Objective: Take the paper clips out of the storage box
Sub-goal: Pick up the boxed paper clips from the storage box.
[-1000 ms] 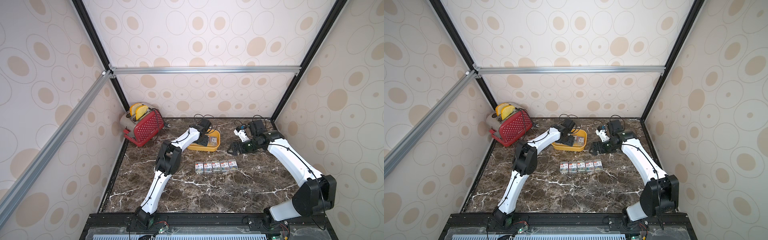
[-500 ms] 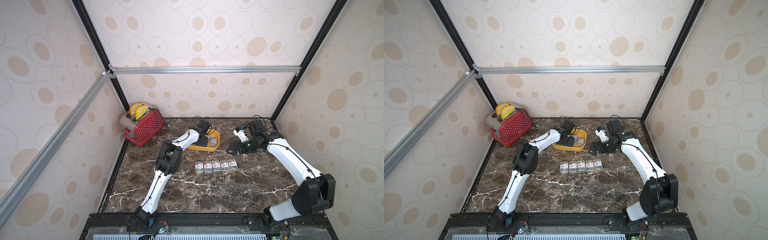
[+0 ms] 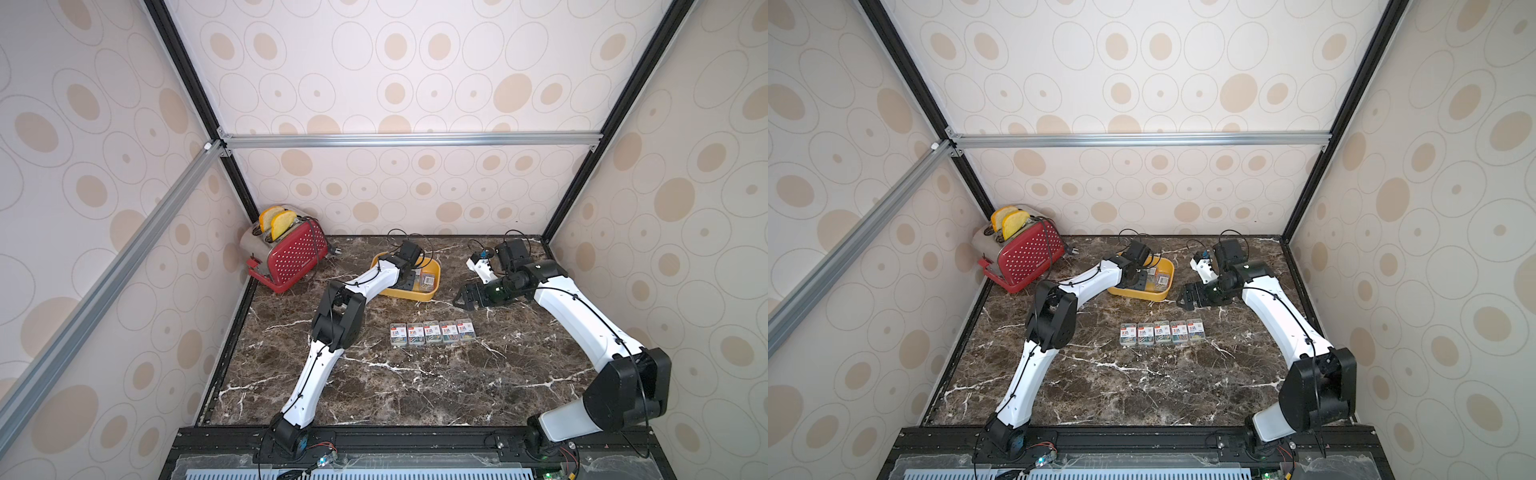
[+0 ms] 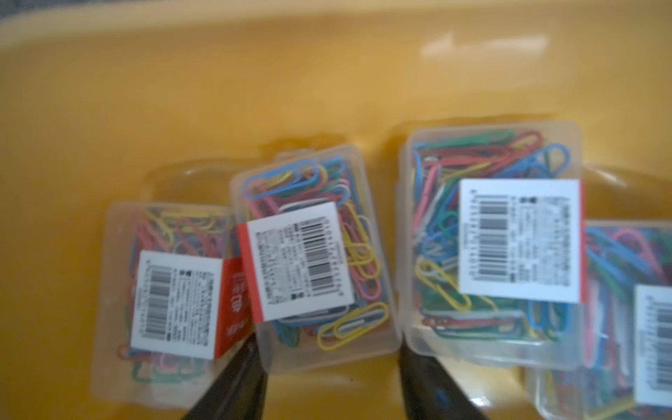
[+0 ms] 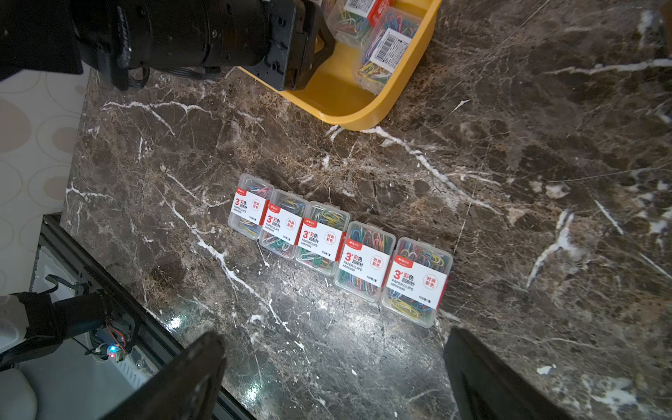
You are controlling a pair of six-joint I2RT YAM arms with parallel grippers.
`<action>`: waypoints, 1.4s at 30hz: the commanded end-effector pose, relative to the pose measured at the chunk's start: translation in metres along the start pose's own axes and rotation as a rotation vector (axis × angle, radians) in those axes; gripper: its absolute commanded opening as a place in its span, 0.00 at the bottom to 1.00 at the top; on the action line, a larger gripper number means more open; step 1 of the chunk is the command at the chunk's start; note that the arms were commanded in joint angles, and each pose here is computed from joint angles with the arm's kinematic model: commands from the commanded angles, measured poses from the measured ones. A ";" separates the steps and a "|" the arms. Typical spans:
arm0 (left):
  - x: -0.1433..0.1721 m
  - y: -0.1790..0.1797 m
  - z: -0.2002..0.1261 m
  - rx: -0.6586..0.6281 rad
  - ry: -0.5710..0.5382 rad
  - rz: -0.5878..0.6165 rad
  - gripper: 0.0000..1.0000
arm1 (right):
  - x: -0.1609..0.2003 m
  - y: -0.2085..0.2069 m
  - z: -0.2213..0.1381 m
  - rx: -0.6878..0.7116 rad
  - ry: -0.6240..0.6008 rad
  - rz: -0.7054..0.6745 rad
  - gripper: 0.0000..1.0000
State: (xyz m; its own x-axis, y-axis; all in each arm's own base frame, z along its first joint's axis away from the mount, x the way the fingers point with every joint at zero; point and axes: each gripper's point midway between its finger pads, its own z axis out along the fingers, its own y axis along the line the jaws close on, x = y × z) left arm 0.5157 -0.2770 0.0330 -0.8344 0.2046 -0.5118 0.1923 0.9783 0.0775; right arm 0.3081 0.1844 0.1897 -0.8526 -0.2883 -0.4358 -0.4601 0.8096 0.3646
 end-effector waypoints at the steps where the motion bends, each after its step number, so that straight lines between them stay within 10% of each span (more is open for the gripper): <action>1: -0.011 -0.003 -0.007 0.020 -0.043 -0.017 0.44 | -0.004 0.005 -0.005 -0.015 -0.013 -0.008 1.00; 17: -0.036 0.003 -0.081 0.075 -0.193 -0.013 0.17 | -0.005 0.005 -0.001 -0.026 -0.015 -0.007 1.00; 24: -0.033 0.000 -0.070 0.071 -0.158 0.003 0.30 | -0.004 0.005 0.000 -0.028 -0.013 -0.007 1.00; 28: -0.032 -0.002 -0.055 0.047 -0.118 0.019 0.74 | -0.004 0.007 -0.001 -0.032 -0.015 -0.006 1.00; 42: -0.030 0.007 -0.015 -0.012 -0.086 0.046 0.79 | -0.002 0.005 0.001 -0.028 -0.005 -0.013 1.00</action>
State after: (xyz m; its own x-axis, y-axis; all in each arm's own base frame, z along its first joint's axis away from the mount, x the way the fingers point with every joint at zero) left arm 0.5277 -0.2843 0.0592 -0.7806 0.2271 -0.5823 0.2290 0.9708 0.0717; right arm 0.3092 0.1878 0.1922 -0.8470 -0.2868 -0.4476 -0.4695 0.7984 0.3769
